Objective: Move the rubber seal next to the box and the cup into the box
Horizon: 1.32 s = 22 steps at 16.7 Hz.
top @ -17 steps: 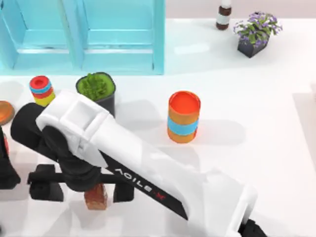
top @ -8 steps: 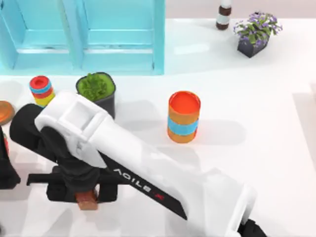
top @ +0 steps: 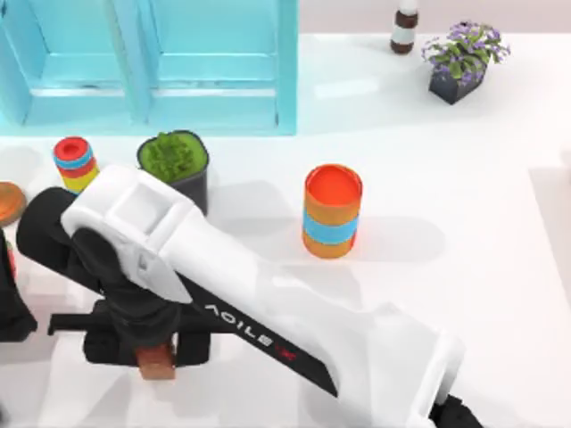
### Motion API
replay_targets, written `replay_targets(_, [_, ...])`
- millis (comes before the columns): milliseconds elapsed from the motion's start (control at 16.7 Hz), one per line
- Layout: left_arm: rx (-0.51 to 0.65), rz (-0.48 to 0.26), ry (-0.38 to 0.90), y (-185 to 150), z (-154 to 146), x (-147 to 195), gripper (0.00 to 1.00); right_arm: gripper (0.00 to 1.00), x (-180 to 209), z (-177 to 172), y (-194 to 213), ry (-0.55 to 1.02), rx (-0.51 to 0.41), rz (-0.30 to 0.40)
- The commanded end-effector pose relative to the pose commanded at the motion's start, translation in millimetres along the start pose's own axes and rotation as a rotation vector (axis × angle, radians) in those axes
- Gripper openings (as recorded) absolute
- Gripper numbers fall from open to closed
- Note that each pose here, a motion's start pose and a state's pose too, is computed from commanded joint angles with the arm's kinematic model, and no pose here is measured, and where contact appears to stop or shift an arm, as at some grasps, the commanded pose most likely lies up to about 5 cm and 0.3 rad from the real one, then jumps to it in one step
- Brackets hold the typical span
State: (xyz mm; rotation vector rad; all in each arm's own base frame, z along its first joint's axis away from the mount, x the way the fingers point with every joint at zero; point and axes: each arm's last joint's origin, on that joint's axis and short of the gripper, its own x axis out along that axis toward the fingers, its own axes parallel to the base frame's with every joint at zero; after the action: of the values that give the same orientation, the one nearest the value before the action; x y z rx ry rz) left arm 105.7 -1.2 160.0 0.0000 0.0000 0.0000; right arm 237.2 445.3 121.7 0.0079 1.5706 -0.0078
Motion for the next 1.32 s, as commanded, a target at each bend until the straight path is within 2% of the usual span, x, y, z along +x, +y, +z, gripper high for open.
replay_targets(180, [0.000, 0.000, 0.000, 0.0, 0.0, 0.0, 1.00, 0.00, 0.0, 0.0, 0.0, 0.000, 0.000, 0.000])
replay_targets(240, [0.000, 0.000, 0.000, 0.0, 0.0, 0.0, 1.00, 0.00, -2.4, -2.8, 7.4, -0.018, -0.010, 0.055])
replay_targets(540, [0.000, 0.000, 0.000, 0.0, 0.0, 0.0, 1.00, 0.00, -12.7, 1.5, 10.2, -0.022, -0.013, 0.060])
replay_targets(900, [0.000, 0.000, 0.000, 0.0, 0.0, 0.0, 1.00, 0.00, -47.2, 15.0, 9.4, -0.028, -0.012, 0.068])
replay_targets(1320, [0.000, 0.000, 0.000, 0.0, 0.0, 0.0, 1.00, 0.00, -87.1, 19.3, -22.3, -0.027, -0.011, 0.065])
